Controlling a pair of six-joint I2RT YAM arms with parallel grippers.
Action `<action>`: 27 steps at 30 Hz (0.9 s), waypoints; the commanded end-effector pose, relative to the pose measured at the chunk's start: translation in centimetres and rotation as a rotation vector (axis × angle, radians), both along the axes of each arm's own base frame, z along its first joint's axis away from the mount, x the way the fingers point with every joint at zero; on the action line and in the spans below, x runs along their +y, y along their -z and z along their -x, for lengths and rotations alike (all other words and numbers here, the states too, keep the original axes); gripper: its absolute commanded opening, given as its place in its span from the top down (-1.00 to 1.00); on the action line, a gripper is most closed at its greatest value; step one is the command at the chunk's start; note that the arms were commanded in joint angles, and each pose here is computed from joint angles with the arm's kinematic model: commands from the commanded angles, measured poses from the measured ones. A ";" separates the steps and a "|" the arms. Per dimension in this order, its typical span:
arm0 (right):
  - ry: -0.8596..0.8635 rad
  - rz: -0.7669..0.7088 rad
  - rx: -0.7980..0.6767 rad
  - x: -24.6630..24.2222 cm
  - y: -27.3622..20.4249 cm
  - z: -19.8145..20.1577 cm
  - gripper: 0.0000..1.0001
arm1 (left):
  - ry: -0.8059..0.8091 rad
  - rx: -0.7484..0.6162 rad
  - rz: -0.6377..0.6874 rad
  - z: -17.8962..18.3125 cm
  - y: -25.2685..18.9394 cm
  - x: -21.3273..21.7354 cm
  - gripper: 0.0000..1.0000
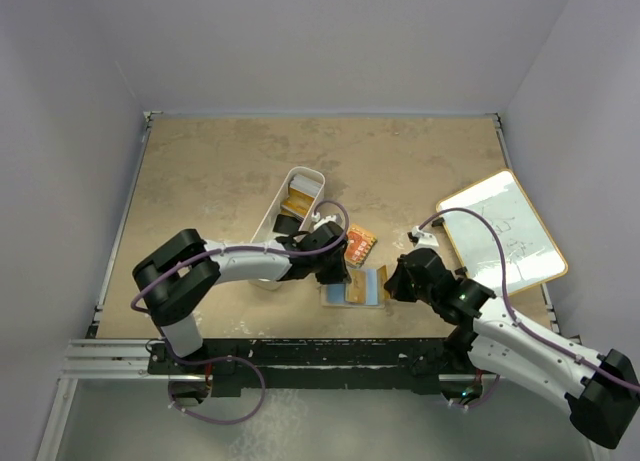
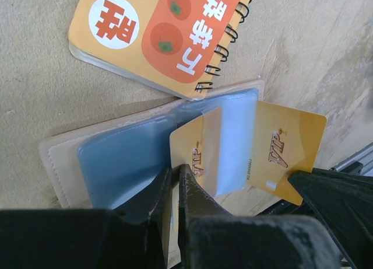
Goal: Put the credit cards into the card holder
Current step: Insert the credit card into the card holder.
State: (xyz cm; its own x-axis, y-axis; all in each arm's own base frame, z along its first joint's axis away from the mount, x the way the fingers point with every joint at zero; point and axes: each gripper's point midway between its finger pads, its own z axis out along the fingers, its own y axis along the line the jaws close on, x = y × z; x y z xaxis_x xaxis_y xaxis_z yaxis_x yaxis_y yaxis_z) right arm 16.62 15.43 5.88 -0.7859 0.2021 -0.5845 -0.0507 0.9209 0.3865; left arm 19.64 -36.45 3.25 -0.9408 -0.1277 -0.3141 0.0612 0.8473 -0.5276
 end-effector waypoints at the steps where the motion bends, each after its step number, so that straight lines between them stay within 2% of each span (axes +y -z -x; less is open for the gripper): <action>1: -0.003 -0.025 0.014 0.3 0.2 0.3 1.00 | -0.025 -0.030 0.017 -0.3 -0.5 -0.4 0.87; 6: 0.025 0.007 0.019 -0.6 -0.7 0.4 1.00 | -0.062 -0.104 -0.002 -1.4 -2.6 0.6 0.49; 12: 0.040 0.016 0.003 -1.2 -1.4 0.5 1.00 | -0.085 -0.143 0.004 -2.0 -4.0 1.1 0.28; 27: 0.021 0.013 -0.002 -0.5 -0.5 0.0 1.00 | -0.040 -0.096 0.050 -0.8 -1.8 -0.2 0.09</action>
State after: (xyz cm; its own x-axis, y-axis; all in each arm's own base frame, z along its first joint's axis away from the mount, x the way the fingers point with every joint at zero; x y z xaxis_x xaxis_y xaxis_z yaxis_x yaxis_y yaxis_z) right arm 15.76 14.38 5.46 -0.8046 0.1930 -0.5616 -0.0218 0.9355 0.3527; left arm 20.68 -35.40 5.15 -0.8978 -0.1876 -0.3985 0.0552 0.8498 -0.5242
